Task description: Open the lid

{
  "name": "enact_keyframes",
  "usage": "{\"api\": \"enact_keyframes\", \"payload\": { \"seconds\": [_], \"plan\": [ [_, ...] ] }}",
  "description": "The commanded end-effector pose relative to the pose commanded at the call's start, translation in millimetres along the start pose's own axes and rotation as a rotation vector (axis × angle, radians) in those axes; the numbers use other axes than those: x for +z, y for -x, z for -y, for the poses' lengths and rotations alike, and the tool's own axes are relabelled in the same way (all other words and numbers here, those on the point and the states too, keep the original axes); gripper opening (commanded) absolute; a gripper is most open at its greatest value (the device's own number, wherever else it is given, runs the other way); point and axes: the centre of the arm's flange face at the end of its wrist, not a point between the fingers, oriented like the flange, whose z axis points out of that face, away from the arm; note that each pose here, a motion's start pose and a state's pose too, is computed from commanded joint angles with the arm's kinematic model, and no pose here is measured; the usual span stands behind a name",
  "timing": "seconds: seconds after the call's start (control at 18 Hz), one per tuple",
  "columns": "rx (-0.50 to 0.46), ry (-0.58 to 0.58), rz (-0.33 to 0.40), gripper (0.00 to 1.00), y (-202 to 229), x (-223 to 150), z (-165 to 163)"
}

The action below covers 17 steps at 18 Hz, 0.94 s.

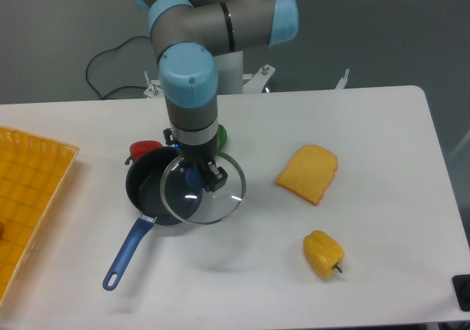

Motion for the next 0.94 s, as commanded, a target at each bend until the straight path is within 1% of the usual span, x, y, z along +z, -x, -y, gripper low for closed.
{"api": "enact_keyframes", "payload": {
  "seconds": [0.11, 0.28, 0.44, 0.94],
  "plan": [
    [-0.009, 0.0, 0.002, 0.51, 7, 0, -9],
    [0.02, 0.003, 0.0, 0.51, 15, 0, -25],
    [0.012, 0.003, 0.004, 0.51, 19, -1, -33],
    [0.003, 0.001, -0.001, 0.51, 25, -1, -44]
  ]
}}
